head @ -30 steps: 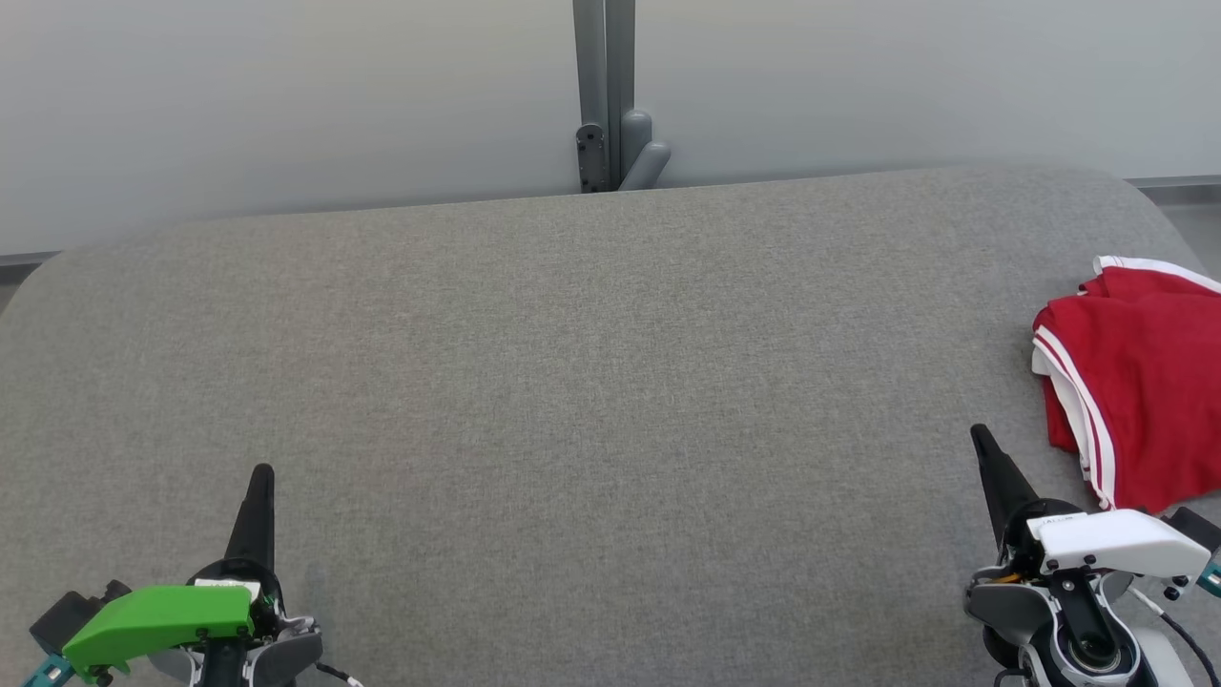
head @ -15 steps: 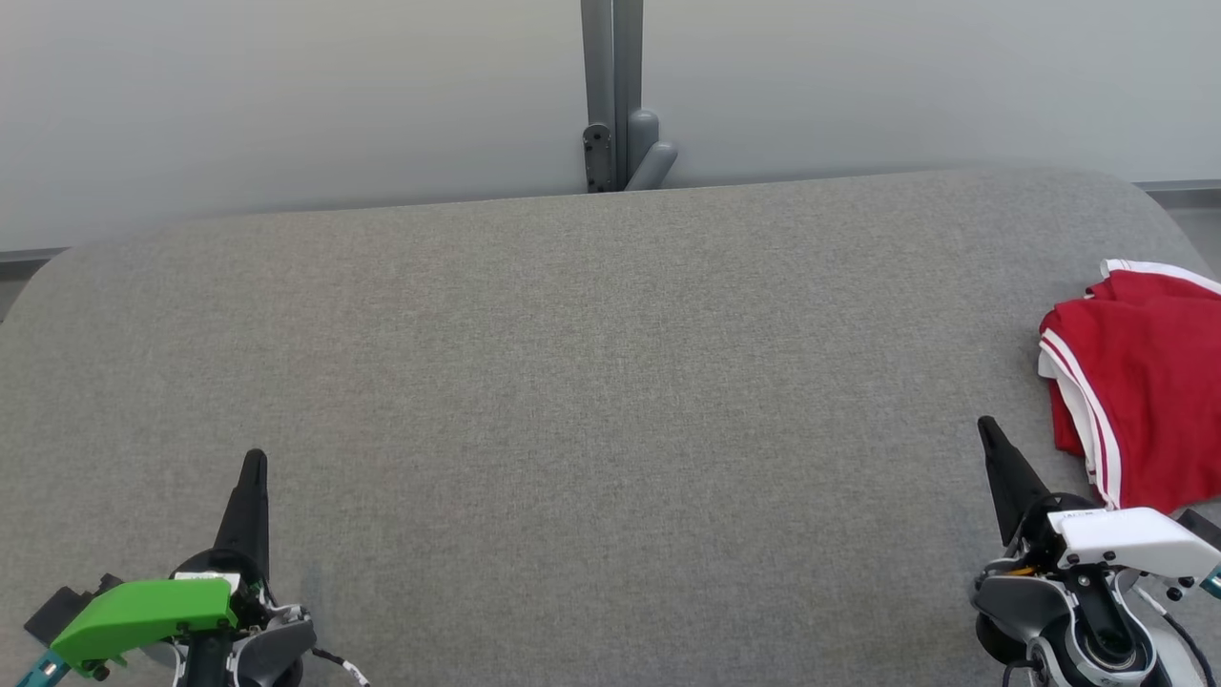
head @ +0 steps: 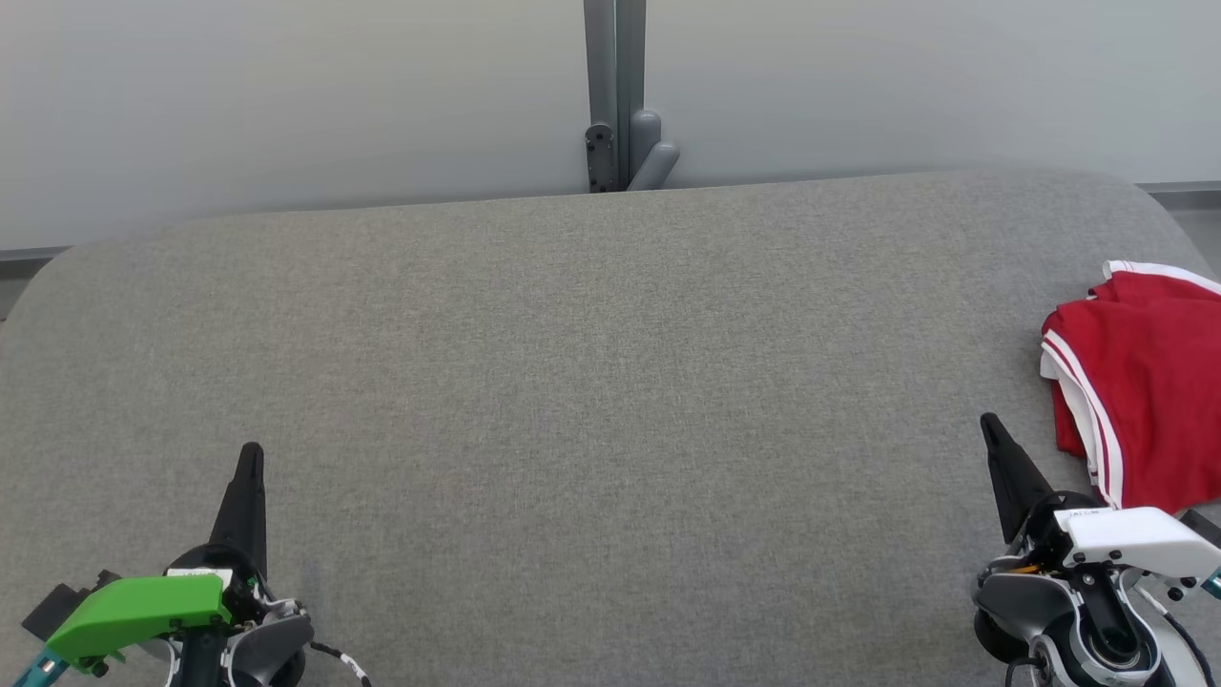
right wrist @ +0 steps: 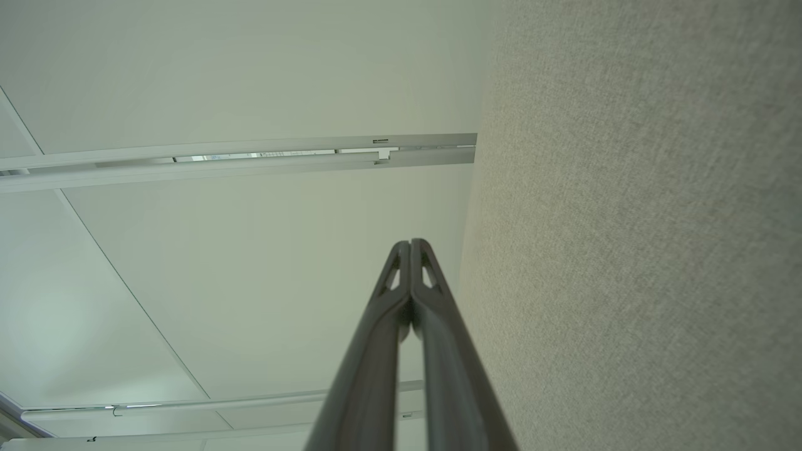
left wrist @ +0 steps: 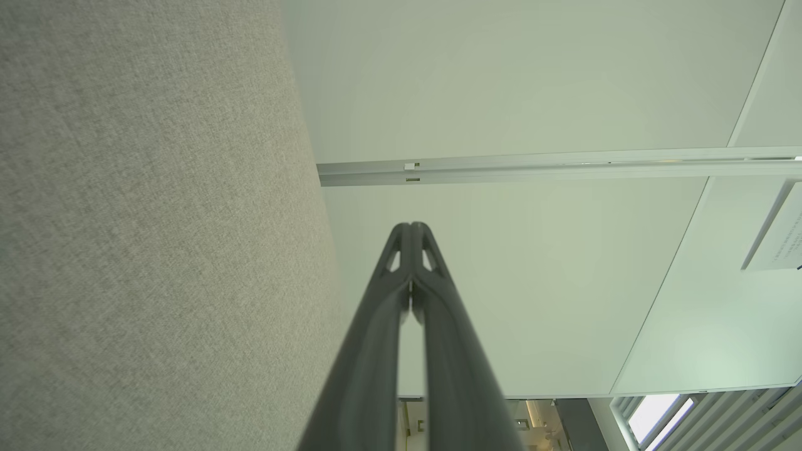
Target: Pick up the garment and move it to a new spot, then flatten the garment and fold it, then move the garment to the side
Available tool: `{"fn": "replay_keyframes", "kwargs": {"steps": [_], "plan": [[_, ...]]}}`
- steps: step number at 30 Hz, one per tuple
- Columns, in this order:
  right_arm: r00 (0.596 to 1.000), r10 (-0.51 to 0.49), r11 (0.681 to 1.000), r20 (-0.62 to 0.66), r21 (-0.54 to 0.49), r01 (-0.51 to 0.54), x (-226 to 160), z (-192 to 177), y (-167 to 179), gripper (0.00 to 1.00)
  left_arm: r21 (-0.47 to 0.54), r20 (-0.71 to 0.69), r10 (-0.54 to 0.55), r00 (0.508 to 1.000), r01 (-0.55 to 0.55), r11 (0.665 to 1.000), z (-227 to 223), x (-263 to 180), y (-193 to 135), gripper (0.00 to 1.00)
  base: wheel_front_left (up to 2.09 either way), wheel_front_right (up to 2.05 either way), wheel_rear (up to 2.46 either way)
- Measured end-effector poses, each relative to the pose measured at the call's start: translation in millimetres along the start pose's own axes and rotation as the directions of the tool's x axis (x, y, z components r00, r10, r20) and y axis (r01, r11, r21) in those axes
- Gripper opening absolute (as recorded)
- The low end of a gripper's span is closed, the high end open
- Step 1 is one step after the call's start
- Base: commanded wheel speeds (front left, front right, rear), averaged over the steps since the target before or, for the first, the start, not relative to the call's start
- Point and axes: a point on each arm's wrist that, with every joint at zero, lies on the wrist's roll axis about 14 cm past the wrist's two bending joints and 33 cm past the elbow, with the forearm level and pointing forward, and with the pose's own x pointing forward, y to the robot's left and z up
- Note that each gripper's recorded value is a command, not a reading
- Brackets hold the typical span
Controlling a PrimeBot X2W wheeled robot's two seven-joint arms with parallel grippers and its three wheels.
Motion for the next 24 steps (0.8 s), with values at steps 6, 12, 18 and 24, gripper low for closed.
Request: {"fn": "replay_keyframes", "kwargs": {"steps": [6, 12, 18, 24], "plan": [[1.000, 0.000, 1.000, 0.000, 0.000, 0.000, 0.0, 0.0, 0.0, 0.00, 0.000, 0.000, 0.000, 1.000, 0.000, 1.000, 0.0, 0.0, 0.0, 0.00, 0.00, 0.00, 0.00], [1.000, 0.000, 1.000, 0.000, 0.000, 0.000, 0.0, 0.0, 0.0, 0.00, 0.000, 0.000, 0.000, 1.000, 0.000, 1.000, 0.0, 0.0, 0.0, 0.00, 0.00, 0.00, 0.00], [1.000, 0.000, 1.000, 0.000, 0.000, 0.000, 0.0, 0.0, 0.1, 0.00, 0.000, 0.000, 0.000, 1.000, 0.000, 1.000, 0.0, 0.0, 0.0, 0.00, 0.00, 0.00, 0.00], [1.000, 0.000, 1.000, 0.000, 0.000, 0.000, 0.0, 0.0, 0.1, 0.00, 0.000, 0.000, 0.000, 1.000, 0.000, 1.000, 0.0, 0.0, 0.0, 0.00, 0.00, 0.00, 0.00]]}}
